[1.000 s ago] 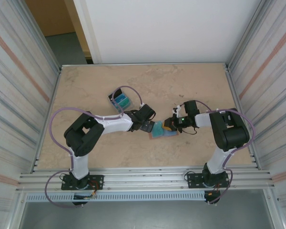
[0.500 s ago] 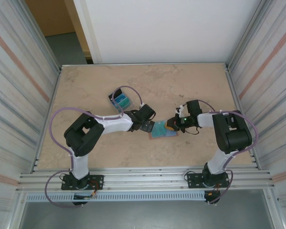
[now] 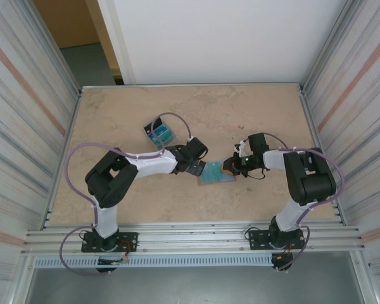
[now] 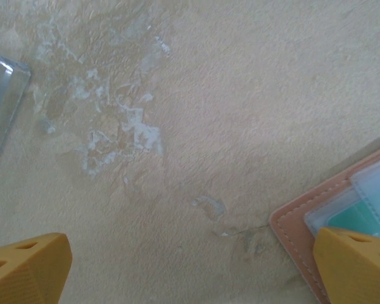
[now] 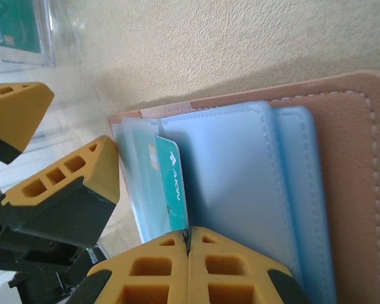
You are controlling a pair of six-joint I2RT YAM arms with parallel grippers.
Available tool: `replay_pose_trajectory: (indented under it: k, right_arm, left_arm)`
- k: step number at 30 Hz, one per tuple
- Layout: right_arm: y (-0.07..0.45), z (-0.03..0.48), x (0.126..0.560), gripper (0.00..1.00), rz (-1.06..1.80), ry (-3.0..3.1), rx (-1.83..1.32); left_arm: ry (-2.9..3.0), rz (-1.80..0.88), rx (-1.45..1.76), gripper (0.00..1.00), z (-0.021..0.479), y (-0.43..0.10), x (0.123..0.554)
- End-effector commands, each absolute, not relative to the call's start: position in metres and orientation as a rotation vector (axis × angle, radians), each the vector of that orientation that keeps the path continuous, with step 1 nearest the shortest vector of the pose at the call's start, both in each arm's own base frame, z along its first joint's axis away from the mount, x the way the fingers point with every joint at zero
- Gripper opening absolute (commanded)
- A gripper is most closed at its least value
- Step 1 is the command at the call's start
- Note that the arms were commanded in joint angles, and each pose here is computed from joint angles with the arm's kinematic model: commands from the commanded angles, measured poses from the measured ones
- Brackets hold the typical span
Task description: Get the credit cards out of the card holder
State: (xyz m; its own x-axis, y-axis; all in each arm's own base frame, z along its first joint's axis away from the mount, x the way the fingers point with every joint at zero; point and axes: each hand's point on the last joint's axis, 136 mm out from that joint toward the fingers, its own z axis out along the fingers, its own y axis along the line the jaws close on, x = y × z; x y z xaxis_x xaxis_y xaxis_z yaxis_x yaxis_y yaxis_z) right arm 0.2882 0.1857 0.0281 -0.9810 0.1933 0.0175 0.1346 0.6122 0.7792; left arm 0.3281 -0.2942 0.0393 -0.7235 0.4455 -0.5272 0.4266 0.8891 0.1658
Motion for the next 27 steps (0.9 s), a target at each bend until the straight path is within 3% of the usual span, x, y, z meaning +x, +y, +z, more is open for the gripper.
replay_pose_trajectory:
  k: [1, 27]
  right_arm:
    - [0.182, 0.035, 0.287, 0.0, 1.312, 2.751, 0.265]
    - [0.182, 0.039, 0.289, 0.01, 1.365, 2.726, 0.289]
  left_arm:
    - [2.407, 0.024, 0.677, 0.99, 0.07, -0.311, 0.331]
    - [2.506, 0.046, 0.774, 0.99, 0.02, -0.317, 0.315]
